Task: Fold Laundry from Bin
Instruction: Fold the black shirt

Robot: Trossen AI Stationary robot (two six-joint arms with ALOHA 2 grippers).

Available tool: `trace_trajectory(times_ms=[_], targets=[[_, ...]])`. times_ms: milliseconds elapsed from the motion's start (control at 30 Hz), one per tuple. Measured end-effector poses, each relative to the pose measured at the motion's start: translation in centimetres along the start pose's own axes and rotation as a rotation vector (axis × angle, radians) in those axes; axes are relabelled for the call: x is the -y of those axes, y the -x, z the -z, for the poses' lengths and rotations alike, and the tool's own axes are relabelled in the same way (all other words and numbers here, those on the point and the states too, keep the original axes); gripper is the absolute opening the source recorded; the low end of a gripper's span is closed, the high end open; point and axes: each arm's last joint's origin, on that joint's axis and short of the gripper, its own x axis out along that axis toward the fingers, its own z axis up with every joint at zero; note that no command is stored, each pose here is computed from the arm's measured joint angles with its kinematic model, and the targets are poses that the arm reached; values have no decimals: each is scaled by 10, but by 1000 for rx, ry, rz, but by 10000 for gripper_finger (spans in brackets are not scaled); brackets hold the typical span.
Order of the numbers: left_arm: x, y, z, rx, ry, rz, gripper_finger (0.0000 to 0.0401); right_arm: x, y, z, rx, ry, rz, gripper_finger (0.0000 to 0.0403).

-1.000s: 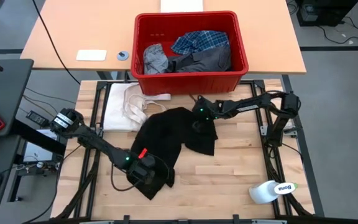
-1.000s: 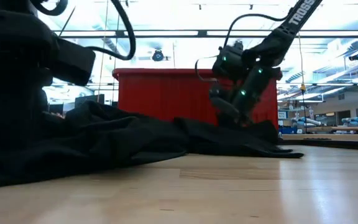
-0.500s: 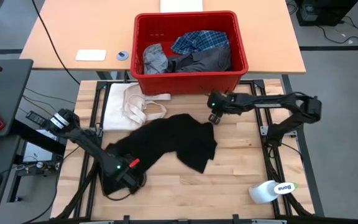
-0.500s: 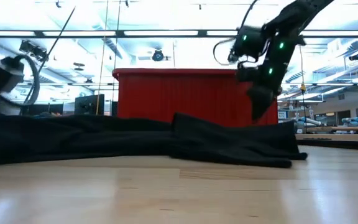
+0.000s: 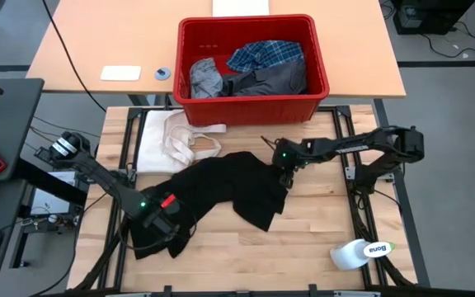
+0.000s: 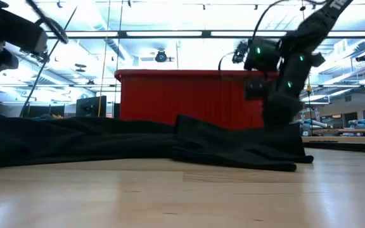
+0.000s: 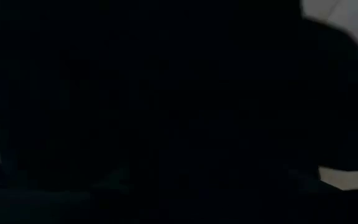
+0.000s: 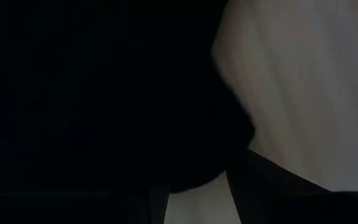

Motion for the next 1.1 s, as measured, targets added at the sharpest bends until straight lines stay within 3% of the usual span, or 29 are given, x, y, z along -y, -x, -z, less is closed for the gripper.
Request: trace_trajectory(times_ms=[133, 233, 400, 500, 700, 933, 1000, 1100], targets=[[10, -3, -6, 64, -22, 109, 185, 3, -12, 9, -45, -22, 86, 155], [16, -9, -8, 109, -36, 180, 185, 9, -10, 12, -71, -21, 229, 154], [11, -32, -3, 69, 21, 109, 185, 20, 3, 22, -148, -3, 424, 149], [7, -47, 4, 44, 58, 62, 185, 26, 10, 28, -206, 12, 476, 148], [3, -62, 15, 5, 41, 5, 185, 37, 17, 36, -296, -16, 457, 148], [-16, -54, 39, -183, -30, -139, 185, 47, 27, 40, -312, -74, 440, 148], [-18, -48, 44, -187, -29, -126, 185, 44, 33, 36, -246, -82, 364, 148], [-20, -40, 47, -174, -10, -84, 185, 34, 43, 26, -91, -68, 137, 148]])
